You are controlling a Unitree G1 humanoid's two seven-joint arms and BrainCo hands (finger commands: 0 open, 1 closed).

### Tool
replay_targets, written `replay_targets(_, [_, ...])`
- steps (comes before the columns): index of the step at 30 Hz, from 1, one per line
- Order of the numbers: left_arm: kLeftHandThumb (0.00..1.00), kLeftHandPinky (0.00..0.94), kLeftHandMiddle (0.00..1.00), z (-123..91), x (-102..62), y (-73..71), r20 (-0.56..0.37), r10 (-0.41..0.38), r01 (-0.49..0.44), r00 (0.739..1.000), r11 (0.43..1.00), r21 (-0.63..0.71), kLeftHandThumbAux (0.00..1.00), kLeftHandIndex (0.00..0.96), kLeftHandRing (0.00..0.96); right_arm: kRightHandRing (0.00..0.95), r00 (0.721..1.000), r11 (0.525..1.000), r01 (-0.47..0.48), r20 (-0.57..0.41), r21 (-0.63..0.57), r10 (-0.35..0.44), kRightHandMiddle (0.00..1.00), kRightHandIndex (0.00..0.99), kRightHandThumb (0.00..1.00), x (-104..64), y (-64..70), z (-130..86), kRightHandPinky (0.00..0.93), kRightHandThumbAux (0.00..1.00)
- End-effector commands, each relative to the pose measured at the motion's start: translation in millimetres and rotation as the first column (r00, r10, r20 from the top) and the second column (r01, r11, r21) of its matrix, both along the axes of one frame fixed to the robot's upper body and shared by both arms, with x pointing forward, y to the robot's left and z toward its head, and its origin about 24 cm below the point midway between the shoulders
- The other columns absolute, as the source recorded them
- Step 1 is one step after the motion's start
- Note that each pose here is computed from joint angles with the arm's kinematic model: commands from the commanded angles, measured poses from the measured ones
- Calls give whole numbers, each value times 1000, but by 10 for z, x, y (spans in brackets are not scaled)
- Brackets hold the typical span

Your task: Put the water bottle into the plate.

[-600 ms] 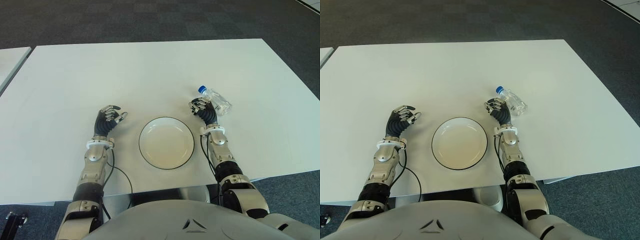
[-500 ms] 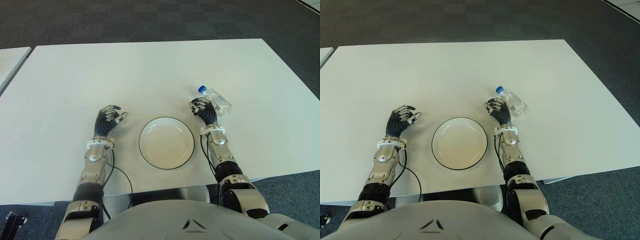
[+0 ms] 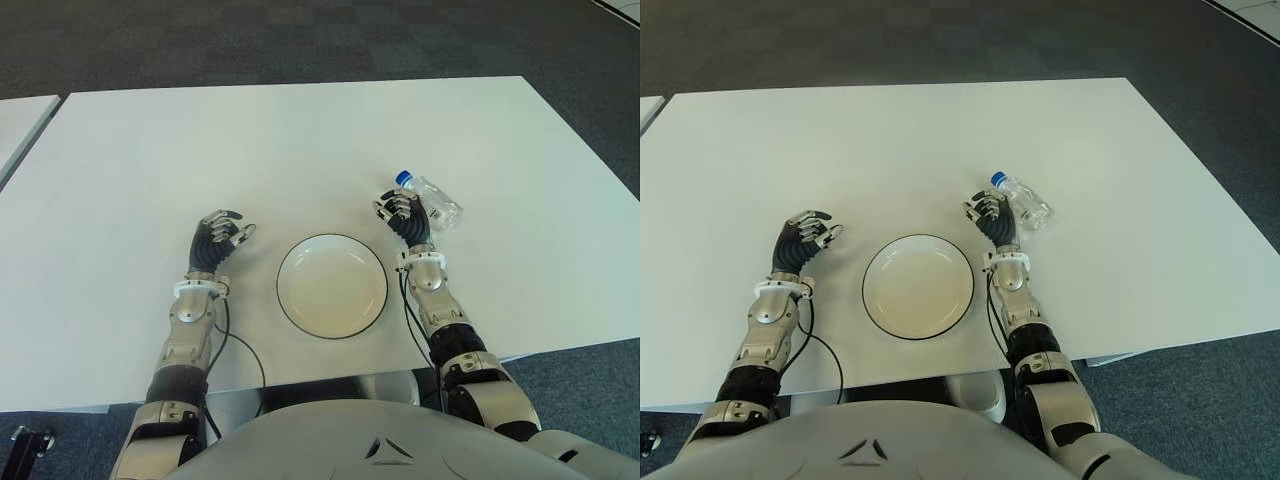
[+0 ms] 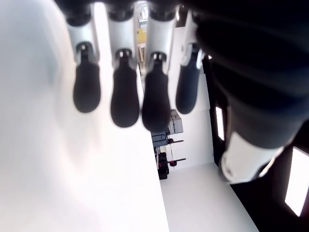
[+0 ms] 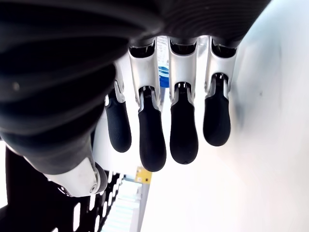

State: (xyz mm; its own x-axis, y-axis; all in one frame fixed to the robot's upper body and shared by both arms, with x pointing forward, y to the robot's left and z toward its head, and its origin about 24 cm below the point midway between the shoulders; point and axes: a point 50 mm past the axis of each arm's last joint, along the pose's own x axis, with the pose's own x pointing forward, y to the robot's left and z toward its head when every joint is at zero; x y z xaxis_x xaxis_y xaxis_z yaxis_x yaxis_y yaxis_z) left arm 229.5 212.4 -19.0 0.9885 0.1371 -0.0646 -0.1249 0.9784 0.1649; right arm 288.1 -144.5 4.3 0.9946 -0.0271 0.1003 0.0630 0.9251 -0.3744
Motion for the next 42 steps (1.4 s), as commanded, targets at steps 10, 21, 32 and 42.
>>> replay_targets(10, [705,645,669,-43,-26,4,-23,3,-3,1000,1000,2,718,435,666,705,960,949,110,281,-295,-24,688,431,702,52,-34,274,710,729])
replay_targets(21, [705,643,659,-47,-34,2,-29,7,-7,1000,1000,16,718,435,656,179,927,930,161,375,-331,-27,175,179,396,101,-72,420,199,720])
replay_targets(32, [707,642,662,-39,-40,-14,-18,17,-16,1000,1000,19,718,435,659,9,856,877,339,497,-339,-139,8,7,298,184,-170,553,13,582])
replay_targets(42, [705,634,654,-39,-52,-25,-27,17,-17,999,1000,3,717,435,654,0,881,805,412,413,-427,-231,0,0,379,292,-272,532,0,405])
